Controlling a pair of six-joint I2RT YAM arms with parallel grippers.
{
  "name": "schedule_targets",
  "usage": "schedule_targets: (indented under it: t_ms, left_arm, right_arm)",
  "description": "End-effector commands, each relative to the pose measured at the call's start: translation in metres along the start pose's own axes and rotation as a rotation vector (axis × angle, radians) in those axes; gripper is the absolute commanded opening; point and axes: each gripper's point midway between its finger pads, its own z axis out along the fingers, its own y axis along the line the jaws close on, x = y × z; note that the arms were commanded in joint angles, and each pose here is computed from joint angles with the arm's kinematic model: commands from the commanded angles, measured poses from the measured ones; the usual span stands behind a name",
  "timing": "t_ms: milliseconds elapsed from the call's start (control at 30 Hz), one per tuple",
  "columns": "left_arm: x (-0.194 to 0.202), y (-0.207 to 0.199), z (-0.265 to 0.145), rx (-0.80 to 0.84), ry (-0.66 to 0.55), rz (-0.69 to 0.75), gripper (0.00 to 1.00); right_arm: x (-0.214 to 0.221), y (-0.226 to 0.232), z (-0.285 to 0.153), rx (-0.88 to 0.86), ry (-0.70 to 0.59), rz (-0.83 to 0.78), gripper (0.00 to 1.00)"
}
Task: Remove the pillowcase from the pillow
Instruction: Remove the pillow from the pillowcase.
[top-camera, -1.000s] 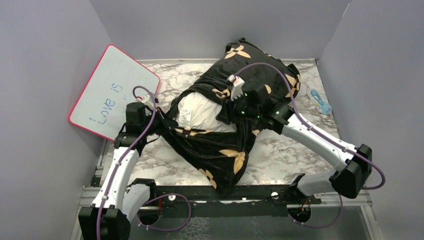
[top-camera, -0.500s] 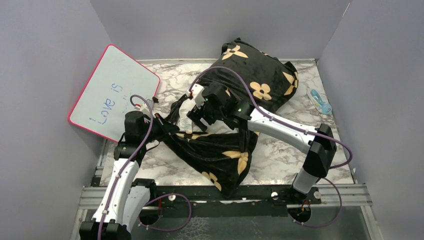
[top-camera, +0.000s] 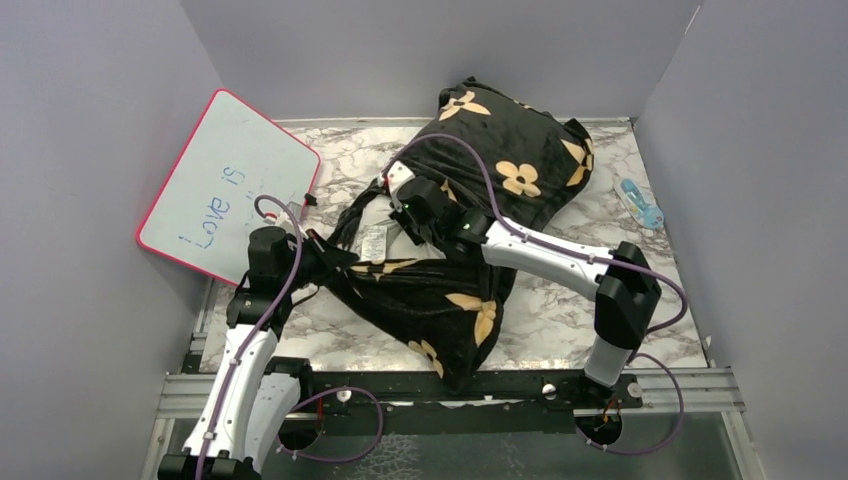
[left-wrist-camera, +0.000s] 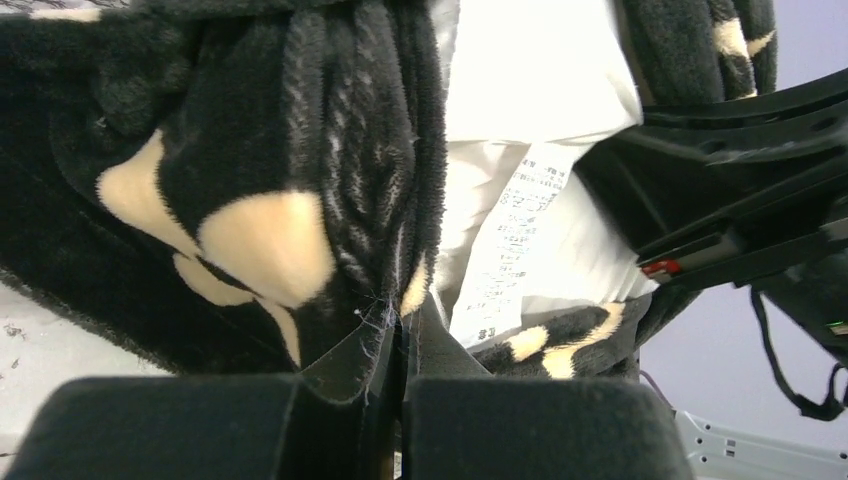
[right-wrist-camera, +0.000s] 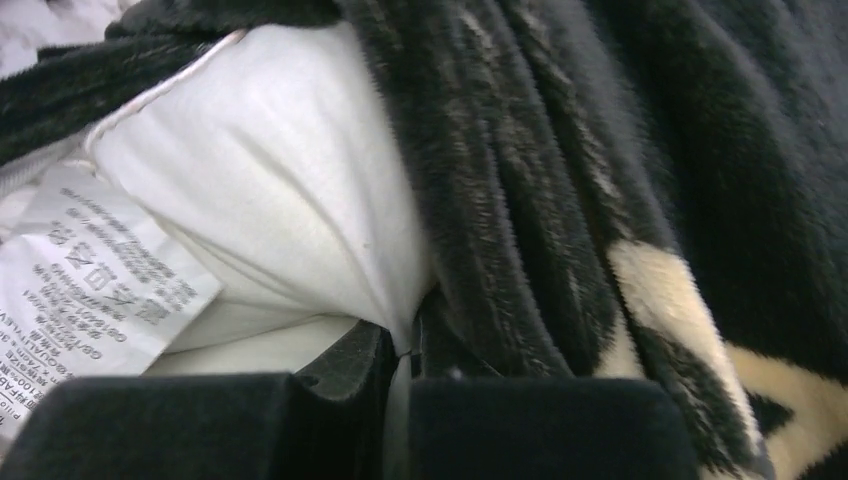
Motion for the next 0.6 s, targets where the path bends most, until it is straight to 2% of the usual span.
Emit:
schedule_targets:
  t_ms: [0, 100, 200, 433, 567]
  left_arm:
    - [0.015, 0.024, -0.013, -0.149, 0.033, -0.046, 0.0]
    - [0.016, 0.04, -0.018, -0.241, 0.027, -0.05, 0.0]
    - [0.014, 0.048, -0.02, -0.292, 0.014, -0.059, 0.0]
    - [0.009, 0.05, -0.013, -0.309, 0.029, -0.046, 0.0]
    - [0.008, 0.055, -0.005, -0.319, 0.054, -0.035, 0.0]
  right_arm:
    - [-0.018, -0.114, -0.035, 0.304, -0.044, 0.259, 0.01]
    - [-0.033, -0.158, -0.066, 0.298, -0.145, 0.427, 0.01]
    - [-0.032, -0.173, -0.091, 0.28, -0.175, 0.484, 0.01]
    - [-0.004, -0.158, -0.103, 0.224, -0.123, 0.527, 0.01]
    - [-0.013, -0.143, -0.111, 0.119, -0.153, 0.597, 0.01]
